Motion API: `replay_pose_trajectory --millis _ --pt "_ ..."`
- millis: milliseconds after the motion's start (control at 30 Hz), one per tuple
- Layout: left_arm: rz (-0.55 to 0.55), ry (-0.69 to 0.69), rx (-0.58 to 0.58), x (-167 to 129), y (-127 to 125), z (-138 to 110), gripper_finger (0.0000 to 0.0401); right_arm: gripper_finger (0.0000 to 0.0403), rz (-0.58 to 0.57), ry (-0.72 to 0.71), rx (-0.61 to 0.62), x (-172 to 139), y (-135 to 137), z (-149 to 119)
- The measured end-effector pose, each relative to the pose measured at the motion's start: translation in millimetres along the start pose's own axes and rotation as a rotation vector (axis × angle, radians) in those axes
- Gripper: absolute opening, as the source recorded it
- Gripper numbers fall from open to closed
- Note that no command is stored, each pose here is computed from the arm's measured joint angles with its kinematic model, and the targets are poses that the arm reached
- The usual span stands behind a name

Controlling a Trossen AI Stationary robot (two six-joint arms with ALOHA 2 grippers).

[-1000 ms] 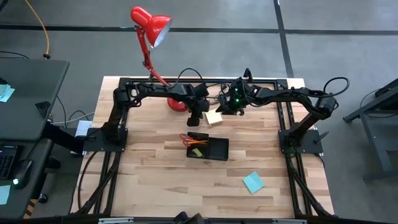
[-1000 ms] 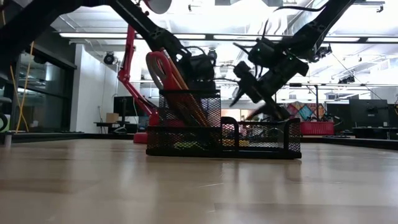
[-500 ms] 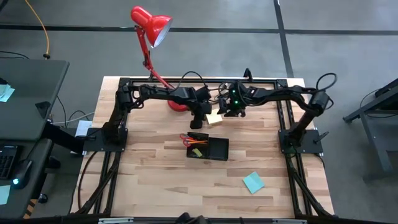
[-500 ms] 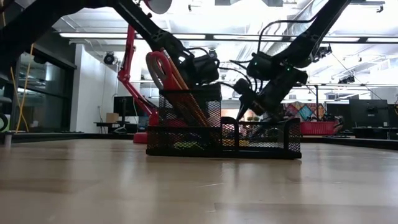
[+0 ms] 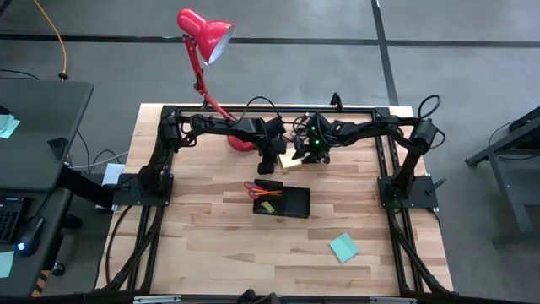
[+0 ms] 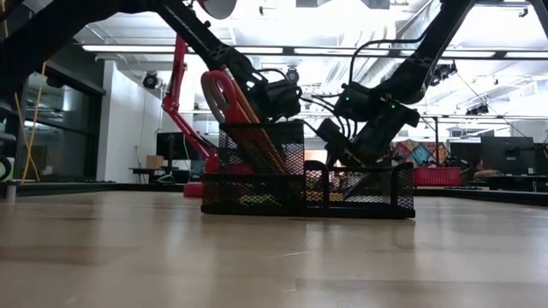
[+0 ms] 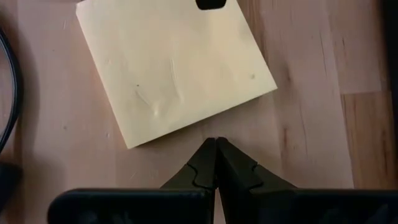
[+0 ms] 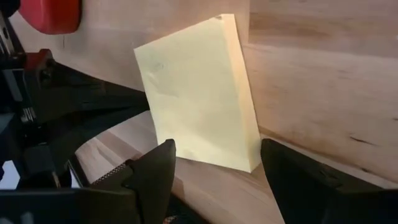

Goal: Pick and place office supplies into organizer
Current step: Put the yellow sticky notes into the black desk organizer

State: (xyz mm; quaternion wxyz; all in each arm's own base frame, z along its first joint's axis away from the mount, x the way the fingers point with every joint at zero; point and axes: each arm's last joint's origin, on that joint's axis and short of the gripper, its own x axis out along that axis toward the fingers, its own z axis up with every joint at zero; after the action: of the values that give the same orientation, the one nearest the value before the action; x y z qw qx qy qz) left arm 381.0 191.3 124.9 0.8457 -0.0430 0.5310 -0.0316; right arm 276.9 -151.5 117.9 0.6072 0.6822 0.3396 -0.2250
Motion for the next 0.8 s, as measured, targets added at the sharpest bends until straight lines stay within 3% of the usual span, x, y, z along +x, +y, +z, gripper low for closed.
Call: replay_pose_trajectory --millis 500,800 --pt "-0.003 0.001 -0.012 0.7 -0.2 -0.3 0.0001 0.0236 0.053 -0.027 0.01 4.0 3.1 5.1" --pt "-0.041 0.01 -0.021 1.2 -1.0 -3.5 0.0001 0.0204 0.085 0.126 0.006 32.5 14.7 16.8"
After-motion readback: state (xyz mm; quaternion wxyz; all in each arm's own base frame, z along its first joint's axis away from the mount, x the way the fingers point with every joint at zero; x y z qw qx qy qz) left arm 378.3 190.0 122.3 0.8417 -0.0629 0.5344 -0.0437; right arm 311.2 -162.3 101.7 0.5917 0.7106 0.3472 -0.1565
